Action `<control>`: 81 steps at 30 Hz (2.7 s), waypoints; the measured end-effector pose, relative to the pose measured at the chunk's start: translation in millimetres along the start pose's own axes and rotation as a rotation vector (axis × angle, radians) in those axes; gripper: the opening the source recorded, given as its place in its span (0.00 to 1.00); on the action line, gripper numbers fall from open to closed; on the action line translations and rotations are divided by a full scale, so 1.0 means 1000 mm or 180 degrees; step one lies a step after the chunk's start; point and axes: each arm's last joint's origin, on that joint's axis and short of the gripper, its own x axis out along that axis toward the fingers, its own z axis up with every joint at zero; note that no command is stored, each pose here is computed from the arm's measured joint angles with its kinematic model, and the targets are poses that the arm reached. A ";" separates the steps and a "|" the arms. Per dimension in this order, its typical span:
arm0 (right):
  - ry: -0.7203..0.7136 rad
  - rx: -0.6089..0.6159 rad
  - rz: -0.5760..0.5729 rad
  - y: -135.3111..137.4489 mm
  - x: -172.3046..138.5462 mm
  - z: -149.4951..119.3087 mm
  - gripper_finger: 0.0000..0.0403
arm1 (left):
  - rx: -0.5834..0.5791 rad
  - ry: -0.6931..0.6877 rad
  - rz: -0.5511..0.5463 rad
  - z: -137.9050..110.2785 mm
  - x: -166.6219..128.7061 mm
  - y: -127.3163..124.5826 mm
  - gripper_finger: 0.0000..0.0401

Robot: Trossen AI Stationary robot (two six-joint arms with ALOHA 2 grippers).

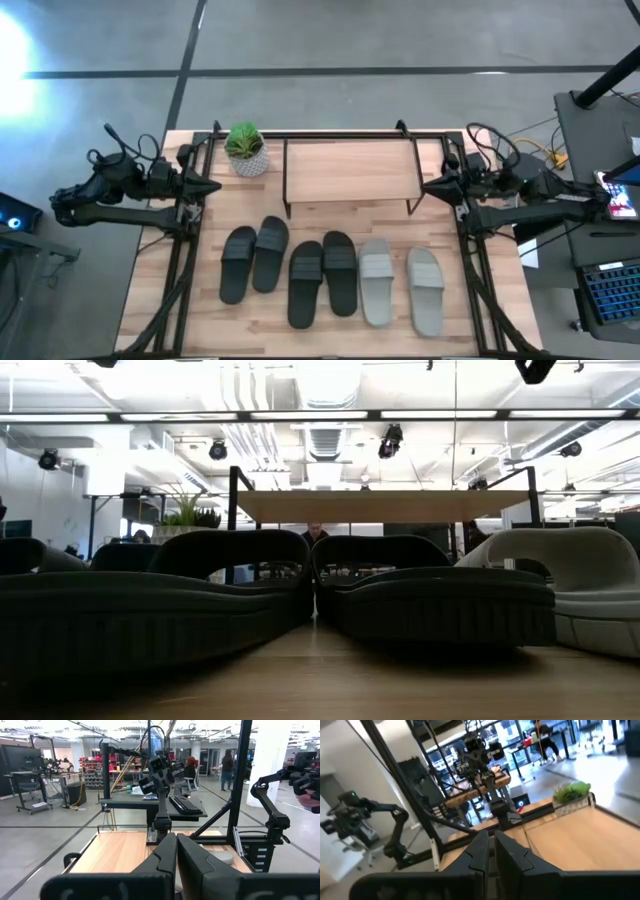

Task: Pick and place slides into the shelf
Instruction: Put the gray slide on the shelf

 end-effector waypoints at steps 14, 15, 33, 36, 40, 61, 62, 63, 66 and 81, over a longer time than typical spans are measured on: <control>-0.0436 0.0812 0.0234 0.005 0.022 0.015 0.06 | 0.0189 -0.0022 0.0124 0.001 0.000 0.001 0.00; -0.0387 0.0913 0.0206 0.004 0.027 0.013 0.06 | 0.0176 -0.0067 0.0124 0.002 0.000 0.001 0.00; -0.0717 0.1112 0.0286 -0.001 0.072 0.023 0.40 | -0.0333 -0.1583 0.0036 0.047 -0.005 0.001 0.00; -0.0794 0.0907 0.0272 0.000 0.071 0.029 0.47 | -0.0334 -0.1852 0.0016 0.054 -0.010 0.001 0.00; -0.0895 0.0820 0.0243 0.000 0.069 0.038 0.51 | -0.0329 -0.2077 -0.0003 0.059 -0.014 0.001 0.00; 0.1155 0.0085 -0.1890 0.008 0.100 0.075 0.50 | 0.0112 -0.0459 0.0971 0.043 0.033 0.009 0.00; 0.1288 0.0066 -0.1937 0.010 0.101 0.076 0.50 | 0.0117 -0.0427 0.0976 0.042 0.033 0.009 0.00; 0.1427 0.0037 -0.2006 0.011 0.103 0.075 0.50 | 0.0119 -0.0424 0.0977 0.042 0.034 0.009 0.00; 0.1781 -0.0080 -0.2137 0.017 0.108 0.072 0.50 | 0.0114 -0.0435 0.1033 0.042 0.033 0.009 0.00; 0.2714 0.0345 -0.2570 0.067 0.097 0.034 0.50 | 0.0115 -0.0427 0.1052 0.041 0.033 0.009 0.00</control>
